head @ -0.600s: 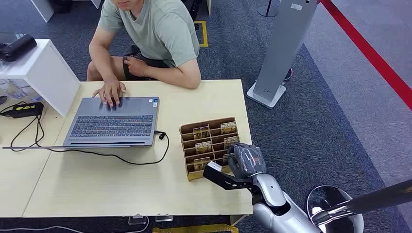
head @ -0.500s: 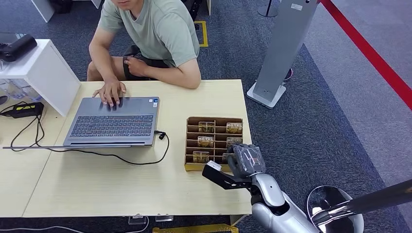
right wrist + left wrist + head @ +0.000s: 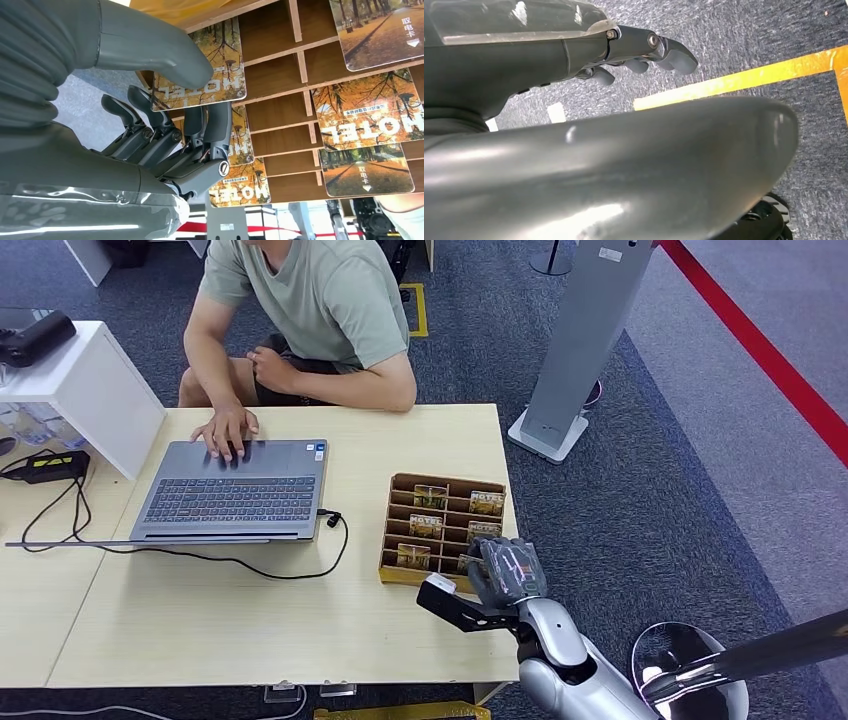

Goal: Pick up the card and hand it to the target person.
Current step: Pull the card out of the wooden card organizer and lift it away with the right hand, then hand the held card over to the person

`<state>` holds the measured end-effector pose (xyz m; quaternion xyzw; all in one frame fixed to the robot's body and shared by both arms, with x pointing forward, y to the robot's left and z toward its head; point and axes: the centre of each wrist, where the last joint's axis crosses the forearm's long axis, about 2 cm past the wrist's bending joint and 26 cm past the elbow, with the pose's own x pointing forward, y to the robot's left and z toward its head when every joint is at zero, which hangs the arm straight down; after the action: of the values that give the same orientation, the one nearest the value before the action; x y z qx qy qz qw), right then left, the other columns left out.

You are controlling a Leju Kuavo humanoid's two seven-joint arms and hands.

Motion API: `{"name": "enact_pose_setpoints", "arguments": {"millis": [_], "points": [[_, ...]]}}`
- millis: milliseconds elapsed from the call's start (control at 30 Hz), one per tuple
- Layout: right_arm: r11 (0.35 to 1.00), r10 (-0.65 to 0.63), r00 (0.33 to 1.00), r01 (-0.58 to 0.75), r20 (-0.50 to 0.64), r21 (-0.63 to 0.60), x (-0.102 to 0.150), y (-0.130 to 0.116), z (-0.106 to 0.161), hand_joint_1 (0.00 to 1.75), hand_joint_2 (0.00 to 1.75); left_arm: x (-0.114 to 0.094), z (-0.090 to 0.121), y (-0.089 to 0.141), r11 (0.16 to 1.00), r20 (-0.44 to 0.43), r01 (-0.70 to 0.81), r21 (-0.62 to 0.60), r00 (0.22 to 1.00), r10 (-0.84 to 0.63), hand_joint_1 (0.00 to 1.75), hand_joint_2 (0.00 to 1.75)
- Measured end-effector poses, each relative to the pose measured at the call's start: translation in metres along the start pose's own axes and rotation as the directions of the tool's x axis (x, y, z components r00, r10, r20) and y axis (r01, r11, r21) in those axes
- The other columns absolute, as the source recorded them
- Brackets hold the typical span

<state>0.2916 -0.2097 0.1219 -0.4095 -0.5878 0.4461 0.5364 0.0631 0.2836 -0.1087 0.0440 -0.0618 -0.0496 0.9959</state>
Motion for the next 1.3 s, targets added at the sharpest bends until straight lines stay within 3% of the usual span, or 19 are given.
{"name": "enact_pose_setpoints", "arguments": {"millis": [200,667,833,1000,1133,1300], "points": [[0.998,-0.016,0.999,0.019,0.051,-0.055,0.009,-0.017,-0.009,1.68,1.75,0.0,0.0,0.0,1.0,-0.001,-0.006,-0.01,1.0,0.006,0.0,0.0],[0.944,-0.116,0.932,0.212,0.344,-0.254,0.085,-0.131,-0.085,1.68,1.75,0.003,0.0,-0.001,1.0,0.037,0.021,-0.018,0.999,-0.02,0.0,0.0],[0.95,-0.117,0.913,0.218,0.39,-0.224,0.113,-0.137,-0.108,1.68,1.75,0.006,0.0,-0.002,0.999,0.046,0.047,-0.022,0.998,-0.046,0.0,0.0],[0.962,-0.116,0.911,0.203,0.395,-0.185,0.127,-0.126,-0.123,1.68,1.75,0.008,0.0,0.0,0.998,0.051,0.06,-0.023,0.997,-0.059,0.0,0.0],[0.974,-0.106,0.921,0.171,0.376,-0.146,0.134,-0.111,-0.128,0.0,1.75,0.007,0.0,0.001,0.998,0.047,0.059,-0.033,0.997,-0.058,0.0,0.0],[0.982,-0.099,0.93,0.149,0.353,-0.117,0.134,-0.1,-0.13,0.0,1.75,0.004,0.0,0.003,0.998,0.018,0.049,-0.029,0.999,-0.049,0.0,0.0]]}}
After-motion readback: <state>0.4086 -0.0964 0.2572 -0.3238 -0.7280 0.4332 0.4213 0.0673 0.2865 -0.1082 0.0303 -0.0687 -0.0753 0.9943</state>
